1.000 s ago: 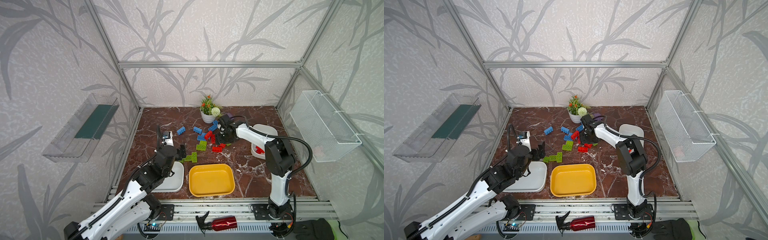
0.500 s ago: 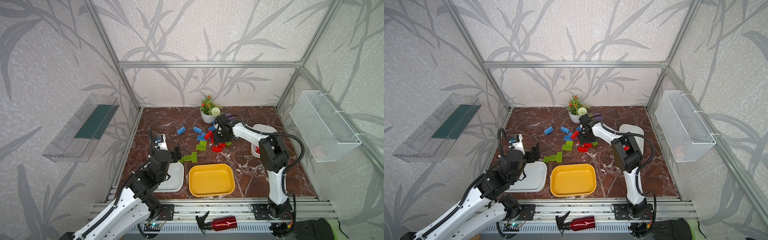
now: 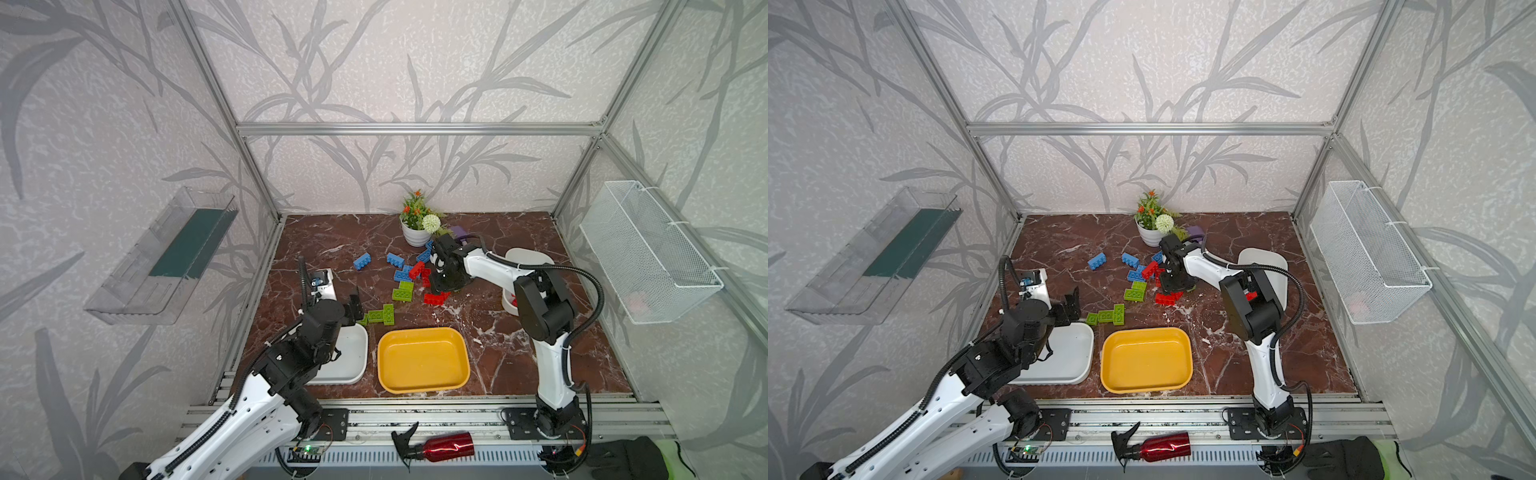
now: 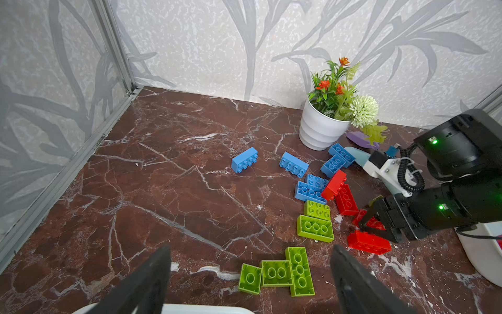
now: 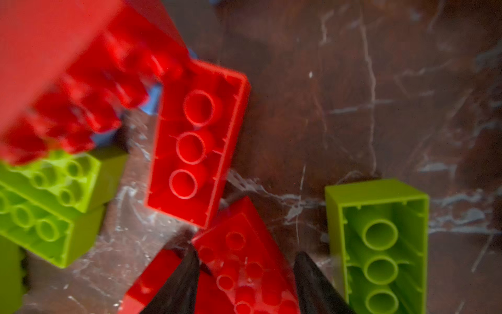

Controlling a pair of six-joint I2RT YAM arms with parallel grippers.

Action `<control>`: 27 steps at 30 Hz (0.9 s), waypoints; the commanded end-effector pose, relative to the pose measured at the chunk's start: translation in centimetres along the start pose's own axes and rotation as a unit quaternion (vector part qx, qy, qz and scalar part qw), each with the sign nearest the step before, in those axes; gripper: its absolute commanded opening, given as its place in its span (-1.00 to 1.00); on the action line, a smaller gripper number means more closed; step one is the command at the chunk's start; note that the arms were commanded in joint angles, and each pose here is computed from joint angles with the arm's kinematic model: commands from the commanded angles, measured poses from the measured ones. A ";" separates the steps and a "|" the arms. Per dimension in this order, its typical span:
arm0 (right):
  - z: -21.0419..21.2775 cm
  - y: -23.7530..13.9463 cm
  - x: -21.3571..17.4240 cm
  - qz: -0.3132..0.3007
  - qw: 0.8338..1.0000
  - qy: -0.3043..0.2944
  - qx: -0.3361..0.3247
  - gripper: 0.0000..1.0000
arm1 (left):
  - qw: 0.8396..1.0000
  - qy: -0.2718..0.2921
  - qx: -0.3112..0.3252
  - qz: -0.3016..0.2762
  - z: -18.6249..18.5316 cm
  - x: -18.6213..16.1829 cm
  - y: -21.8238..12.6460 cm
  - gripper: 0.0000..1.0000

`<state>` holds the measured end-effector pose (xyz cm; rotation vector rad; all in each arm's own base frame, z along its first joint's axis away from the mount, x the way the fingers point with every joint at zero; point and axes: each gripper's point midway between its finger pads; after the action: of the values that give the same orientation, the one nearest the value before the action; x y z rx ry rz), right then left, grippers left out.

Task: Sort the legos into containers by color
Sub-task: 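Lower the right gripper onto a red brick near the lime bricks and grasp, then carry the red brick with the right gripper and drop it into the white tub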

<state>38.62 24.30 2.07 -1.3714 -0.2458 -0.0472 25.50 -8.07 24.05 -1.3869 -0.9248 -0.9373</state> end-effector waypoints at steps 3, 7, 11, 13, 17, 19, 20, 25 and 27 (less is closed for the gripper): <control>-1.3 -0.3 -1.5 0.012 0.999 0.001 -0.030 -0.04 | 1.000 -0.009 -0.006 0.002 -0.3 -0.1 0.3 0.81; -1.9 -0.5 -1.6 0.011 0.999 0.005 -0.044 -0.34 | 1.000 -0.008 -0.011 0.002 -0.7 0.0 0.5 0.81; -2.1 -1.6 -1.3 0.002 0.999 0.005 -0.051 -0.58 | 1.000 -0.004 -0.017 0.005 -1.2 0.1 0.8 0.81; -2.1 -3.0 -1.0 -0.009 0.998 0.004 -0.056 -0.62 | 1.000 0.001 -0.023 0.006 -1.6 0.2 1.0 0.81; -2.6 -6.9 0.2 -0.041 0.997 0.009 -0.069 -0.63 | 0.999 0.017 -0.038 0.012 -2.9 0.7 1.8 0.81; -3.4 -9.0 0.7 -0.058 0.995 0.018 -0.075 -0.63 | 0.998 0.027 -0.058 0.016 -4.2 1.0 2.4 0.81; -3.9 -10.0 0.9 -0.067 0.995 0.024 -0.074 -0.63 | 0.997 0.034 -0.068 0.019 -4.9 1.2 2.8 0.81; -9.1 -13.6 1.0 -0.098 0.988 0.088 -0.085 -0.63 | 0.983 0.078 -0.155 0.051 -10.3 2.1 4.6 0.81; -11.9 -14.4 0.5 -0.105 0.982 0.121 -0.098 -0.63 | 0.979 0.080 -0.179 0.061 -12.1 2.4 5.4 0.80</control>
<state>39.68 13.80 14.37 -1.4494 -0.2774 -0.3820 30.52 -17.22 22.79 -1.5388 -0.6133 -1.0412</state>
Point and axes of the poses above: each gripper's point midway between its finger pads, its own y axis out along the fingers, its own z axis along the line the jaws close on, x = y × z, and after that the axes turned 10 degrees about y, right-handed
